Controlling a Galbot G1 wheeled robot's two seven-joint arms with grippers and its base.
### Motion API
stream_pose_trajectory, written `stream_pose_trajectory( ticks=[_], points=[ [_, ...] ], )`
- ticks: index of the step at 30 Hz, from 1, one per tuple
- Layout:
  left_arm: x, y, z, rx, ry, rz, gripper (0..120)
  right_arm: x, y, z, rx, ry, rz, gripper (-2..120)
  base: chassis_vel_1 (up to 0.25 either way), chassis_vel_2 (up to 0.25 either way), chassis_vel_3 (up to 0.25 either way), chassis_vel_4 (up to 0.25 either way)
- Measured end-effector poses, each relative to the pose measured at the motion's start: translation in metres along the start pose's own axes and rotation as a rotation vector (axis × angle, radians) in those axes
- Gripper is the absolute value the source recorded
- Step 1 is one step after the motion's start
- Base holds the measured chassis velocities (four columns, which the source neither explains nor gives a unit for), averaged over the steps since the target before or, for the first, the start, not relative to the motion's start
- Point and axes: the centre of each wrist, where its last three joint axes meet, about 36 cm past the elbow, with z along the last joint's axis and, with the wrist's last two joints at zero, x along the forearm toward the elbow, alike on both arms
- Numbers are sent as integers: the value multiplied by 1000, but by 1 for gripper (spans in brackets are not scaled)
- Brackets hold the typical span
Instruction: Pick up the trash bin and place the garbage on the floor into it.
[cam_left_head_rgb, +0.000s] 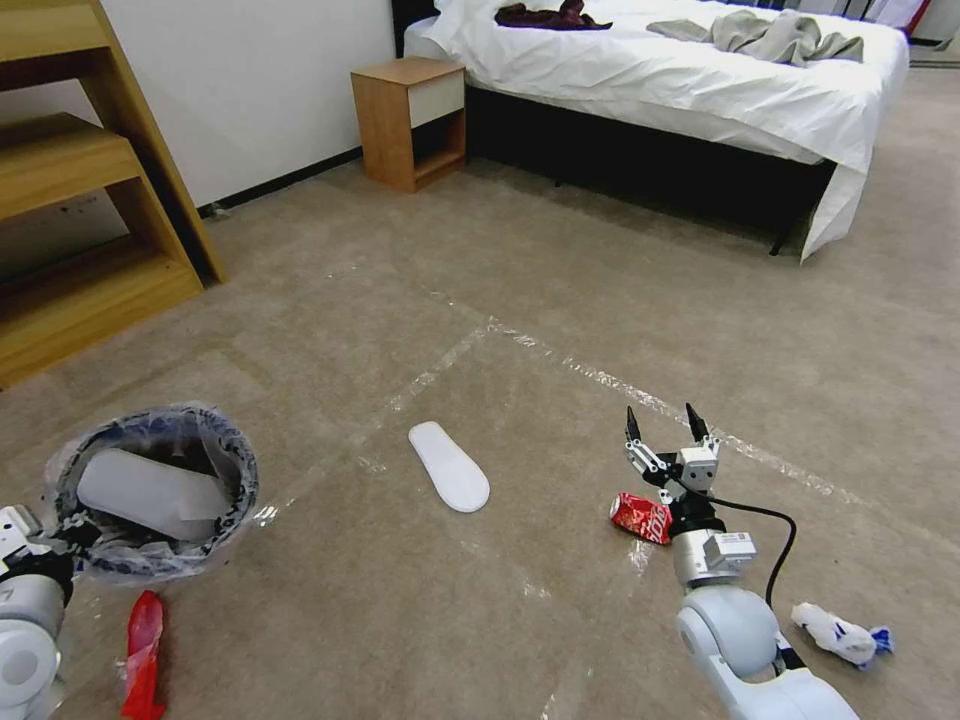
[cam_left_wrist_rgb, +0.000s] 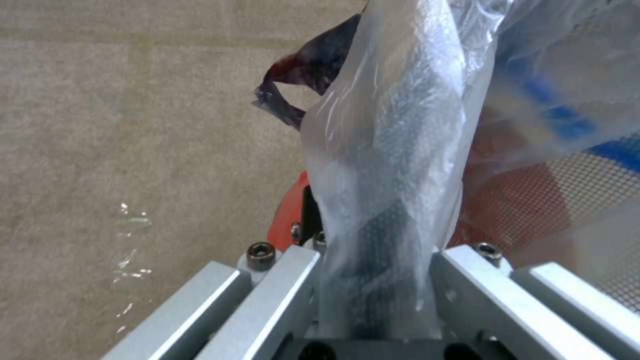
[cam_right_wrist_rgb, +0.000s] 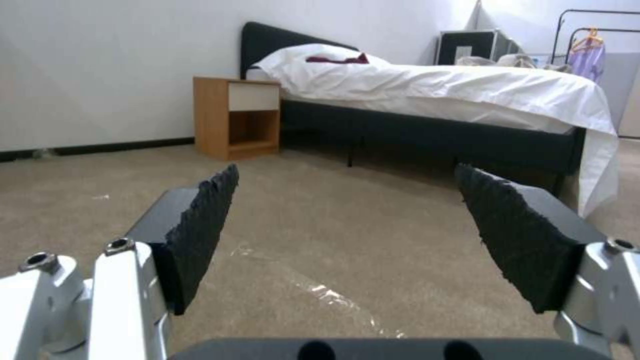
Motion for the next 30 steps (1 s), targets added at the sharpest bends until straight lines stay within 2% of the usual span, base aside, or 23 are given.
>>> stream_pose_trajectory(
  ticks=[18,30],
  points=[
    [0,0,0,-1,-4,-2,0,-2,0,-1,1,-5,-4,84,-52,60,52,-59],
    [0,1,1,-2,-6,-6,0,-2,1,-1,-3,-6,-7,88,0,0,0,0]
  ],
)
